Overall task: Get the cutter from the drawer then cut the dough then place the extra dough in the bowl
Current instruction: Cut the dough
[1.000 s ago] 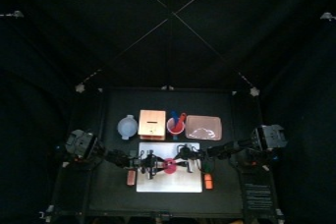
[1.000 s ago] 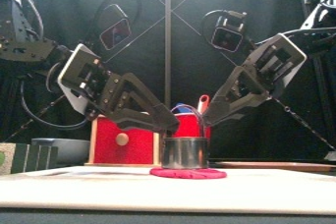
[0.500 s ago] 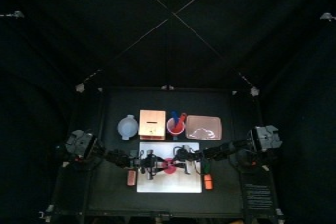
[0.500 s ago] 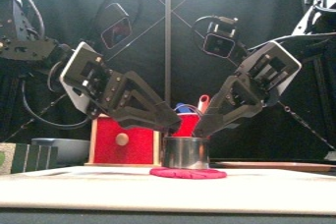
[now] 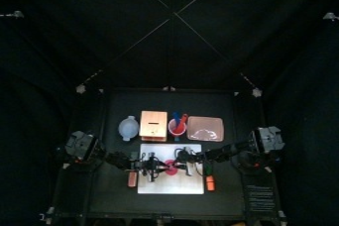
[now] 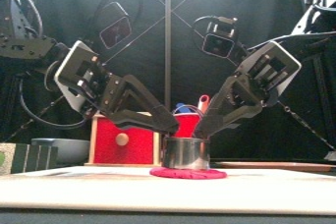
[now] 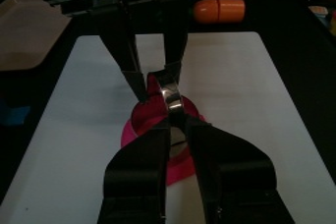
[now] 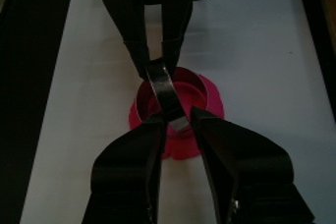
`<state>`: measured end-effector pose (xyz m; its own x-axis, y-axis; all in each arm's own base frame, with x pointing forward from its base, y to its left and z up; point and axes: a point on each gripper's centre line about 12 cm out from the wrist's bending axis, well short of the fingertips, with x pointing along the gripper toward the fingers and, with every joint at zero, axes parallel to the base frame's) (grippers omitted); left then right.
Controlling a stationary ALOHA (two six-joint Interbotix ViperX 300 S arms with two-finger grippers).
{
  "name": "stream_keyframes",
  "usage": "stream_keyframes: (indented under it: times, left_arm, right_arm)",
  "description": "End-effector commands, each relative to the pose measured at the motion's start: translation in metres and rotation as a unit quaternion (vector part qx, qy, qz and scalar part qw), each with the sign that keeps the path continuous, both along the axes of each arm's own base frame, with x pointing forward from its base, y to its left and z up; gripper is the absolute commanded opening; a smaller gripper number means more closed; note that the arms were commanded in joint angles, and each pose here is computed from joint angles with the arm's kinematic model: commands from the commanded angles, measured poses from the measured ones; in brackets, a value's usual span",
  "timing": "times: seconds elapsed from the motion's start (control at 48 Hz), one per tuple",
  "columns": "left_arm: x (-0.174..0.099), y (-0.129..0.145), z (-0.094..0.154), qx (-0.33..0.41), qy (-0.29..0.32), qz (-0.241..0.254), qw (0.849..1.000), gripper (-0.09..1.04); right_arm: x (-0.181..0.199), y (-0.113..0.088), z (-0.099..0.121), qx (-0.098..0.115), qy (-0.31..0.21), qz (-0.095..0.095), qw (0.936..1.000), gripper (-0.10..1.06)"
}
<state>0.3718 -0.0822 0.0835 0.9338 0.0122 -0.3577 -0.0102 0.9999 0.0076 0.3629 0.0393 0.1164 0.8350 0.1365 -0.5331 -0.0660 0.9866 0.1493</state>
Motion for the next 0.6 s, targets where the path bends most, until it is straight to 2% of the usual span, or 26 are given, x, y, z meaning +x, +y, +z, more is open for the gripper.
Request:
stream_keyframes:
  times: [0.021,0.125,0.604]
  left_arm:
    - [0.000,0.003,0.002,-0.003,0.000,0.007,1.000,0.57]
    - [-0.002,0.004,0.000,-0.005,0.006,0.012,1.000,0.57]
    - [0.005,0.000,-0.002,0.024,0.038,-0.012,0.999,0.55]
  right_arm:
    - [0.004,0.001,0.009,0.003,-0.016,0.000,0.9999,0.51]
    - [0.005,0.002,0.007,0.003,-0.012,0.000,0.9999,0.46]
    - [-0.003,0.020,-0.015,0.009,0.034,0.010,0.9993,0.45]
